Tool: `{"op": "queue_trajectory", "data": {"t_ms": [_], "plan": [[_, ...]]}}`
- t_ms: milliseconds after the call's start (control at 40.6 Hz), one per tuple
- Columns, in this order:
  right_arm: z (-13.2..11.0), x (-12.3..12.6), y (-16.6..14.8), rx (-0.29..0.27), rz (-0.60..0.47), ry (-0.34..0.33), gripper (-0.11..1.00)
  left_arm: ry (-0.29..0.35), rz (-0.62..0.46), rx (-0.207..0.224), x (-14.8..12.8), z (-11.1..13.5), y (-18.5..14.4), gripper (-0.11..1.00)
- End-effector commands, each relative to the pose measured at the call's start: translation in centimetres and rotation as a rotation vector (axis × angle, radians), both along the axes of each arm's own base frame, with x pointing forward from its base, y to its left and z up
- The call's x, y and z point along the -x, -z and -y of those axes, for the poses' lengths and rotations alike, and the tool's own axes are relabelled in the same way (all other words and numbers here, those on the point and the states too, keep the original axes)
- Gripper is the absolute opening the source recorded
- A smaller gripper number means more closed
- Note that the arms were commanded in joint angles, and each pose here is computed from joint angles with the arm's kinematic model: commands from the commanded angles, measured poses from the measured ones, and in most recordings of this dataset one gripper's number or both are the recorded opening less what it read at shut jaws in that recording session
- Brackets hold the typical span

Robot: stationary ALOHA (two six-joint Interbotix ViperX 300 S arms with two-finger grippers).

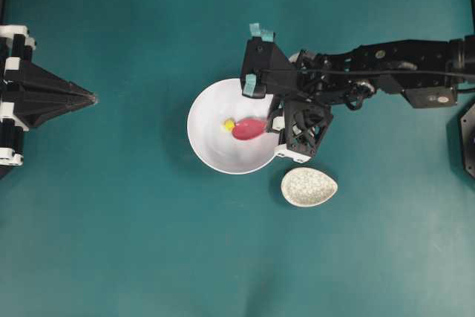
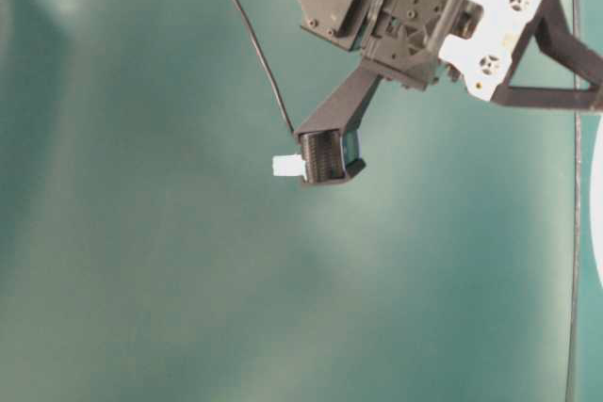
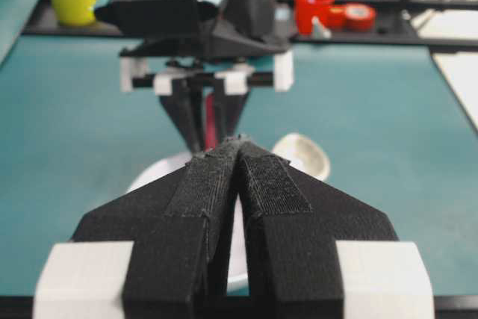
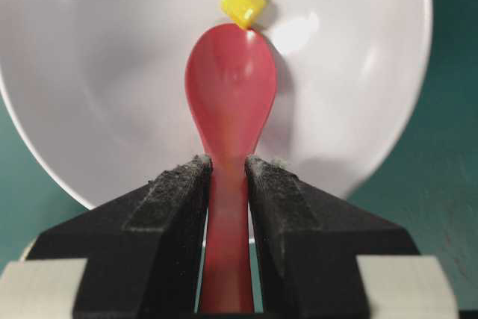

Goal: Scoop the yellow hexagonal prism block from the bowl with a spoon using the right arm.
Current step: 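Push the spoon bowl under the yellow block along the bowl floor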

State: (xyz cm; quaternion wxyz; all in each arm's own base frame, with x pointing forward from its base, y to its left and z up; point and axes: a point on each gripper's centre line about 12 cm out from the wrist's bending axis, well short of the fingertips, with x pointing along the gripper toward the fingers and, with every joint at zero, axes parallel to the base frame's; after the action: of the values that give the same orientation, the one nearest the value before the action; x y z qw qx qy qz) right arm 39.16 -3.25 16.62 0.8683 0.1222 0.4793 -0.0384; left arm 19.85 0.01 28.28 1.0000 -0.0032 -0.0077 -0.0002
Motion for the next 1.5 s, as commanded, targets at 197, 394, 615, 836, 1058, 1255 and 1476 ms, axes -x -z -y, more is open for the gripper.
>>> {"op": "queue_trajectory", "data": {"t_ms": [197,394,615,836,1058,1255,1476], "plan": [[0.2,-1.3,-0.9,0.013,0.056,0.003,0.24,0.002,0.015,0.002,-0.2,0.0,-0.7,0.0],[0.2,-1.5,-0.9,0.017,0.072,0.006,0.24,0.002,0.017,0.002,-0.3,0.0,-0.8,0.0],[0.4,-1.8,-1.1,0.028,0.101,0.011,0.24,0.002,0.018,0.003,-0.3,0.0,-0.8,0.0],[0.6,-2.1,-1.4,0.057,0.136,0.004,0.24,0.002,0.017,0.003,-0.3,0.0,-0.8,0.0],[0.8,-2.5,-1.7,0.082,0.173,0.003,0.24,0.002,0.017,0.002,-0.3,0.0,-0.8,0.0],[0.9,-2.6,-1.8,0.089,0.192,0.005,0.24,0.002,0.017,0.002,-0.3,0.0,-0.8,0.0],[1.0,-2.7,-1.9,0.093,0.205,0.007,0.24,0.002,0.015,0.002,-0.3,0.0,-0.7,0.0]]}}
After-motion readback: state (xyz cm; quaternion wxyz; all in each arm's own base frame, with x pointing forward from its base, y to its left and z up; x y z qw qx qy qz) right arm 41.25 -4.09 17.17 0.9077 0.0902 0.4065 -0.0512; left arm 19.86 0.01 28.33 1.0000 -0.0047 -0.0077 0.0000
